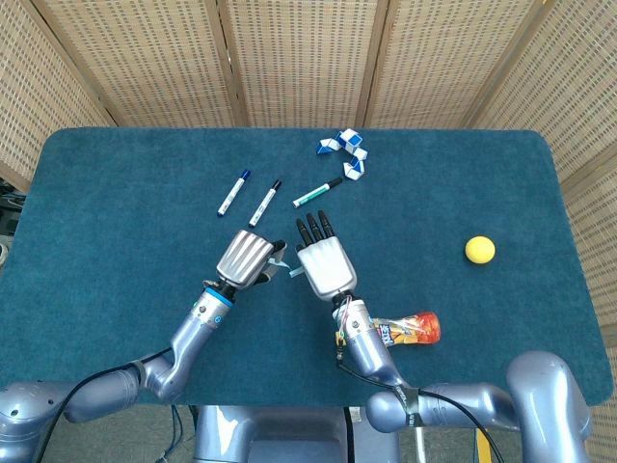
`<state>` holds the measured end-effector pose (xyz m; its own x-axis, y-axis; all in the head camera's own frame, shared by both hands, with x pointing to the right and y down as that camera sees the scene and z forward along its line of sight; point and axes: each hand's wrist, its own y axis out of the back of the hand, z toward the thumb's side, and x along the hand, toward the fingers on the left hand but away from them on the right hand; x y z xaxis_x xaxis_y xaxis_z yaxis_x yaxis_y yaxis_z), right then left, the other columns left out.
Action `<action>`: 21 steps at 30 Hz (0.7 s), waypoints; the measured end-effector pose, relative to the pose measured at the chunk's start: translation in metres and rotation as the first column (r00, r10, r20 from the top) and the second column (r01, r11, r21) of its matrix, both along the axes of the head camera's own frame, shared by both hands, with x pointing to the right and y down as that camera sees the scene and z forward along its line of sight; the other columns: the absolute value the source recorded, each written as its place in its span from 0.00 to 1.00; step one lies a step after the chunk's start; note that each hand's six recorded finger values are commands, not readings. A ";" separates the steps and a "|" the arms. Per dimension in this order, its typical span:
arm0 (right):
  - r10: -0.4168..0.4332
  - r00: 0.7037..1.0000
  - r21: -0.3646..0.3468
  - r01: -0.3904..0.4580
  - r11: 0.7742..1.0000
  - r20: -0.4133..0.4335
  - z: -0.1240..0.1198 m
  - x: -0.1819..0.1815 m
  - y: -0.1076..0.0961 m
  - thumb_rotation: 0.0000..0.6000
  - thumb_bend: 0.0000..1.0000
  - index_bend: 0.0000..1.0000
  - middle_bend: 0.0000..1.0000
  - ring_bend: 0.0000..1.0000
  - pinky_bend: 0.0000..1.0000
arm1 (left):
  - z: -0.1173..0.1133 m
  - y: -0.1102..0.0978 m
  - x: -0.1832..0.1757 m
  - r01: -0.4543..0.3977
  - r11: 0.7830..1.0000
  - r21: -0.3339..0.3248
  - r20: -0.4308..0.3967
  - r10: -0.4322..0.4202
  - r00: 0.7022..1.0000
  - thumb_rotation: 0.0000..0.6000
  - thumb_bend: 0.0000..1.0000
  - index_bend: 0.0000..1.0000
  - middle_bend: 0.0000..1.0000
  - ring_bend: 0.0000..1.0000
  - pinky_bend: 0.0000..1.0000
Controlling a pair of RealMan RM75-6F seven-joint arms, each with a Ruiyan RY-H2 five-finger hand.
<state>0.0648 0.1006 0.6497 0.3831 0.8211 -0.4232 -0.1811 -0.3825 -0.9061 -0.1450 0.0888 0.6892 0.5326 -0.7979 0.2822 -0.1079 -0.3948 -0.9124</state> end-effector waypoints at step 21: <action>0.068 0.997 0.002 -0.068 0.998 -0.035 0.017 0.009 -0.013 1.00 0.00 0.00 0.00 0.00 0.00 | 0.001 -0.022 -0.144 0.133 0.990 0.054 0.145 -0.139 0.980 1.00 0.00 0.01 0.00 0.08 0.25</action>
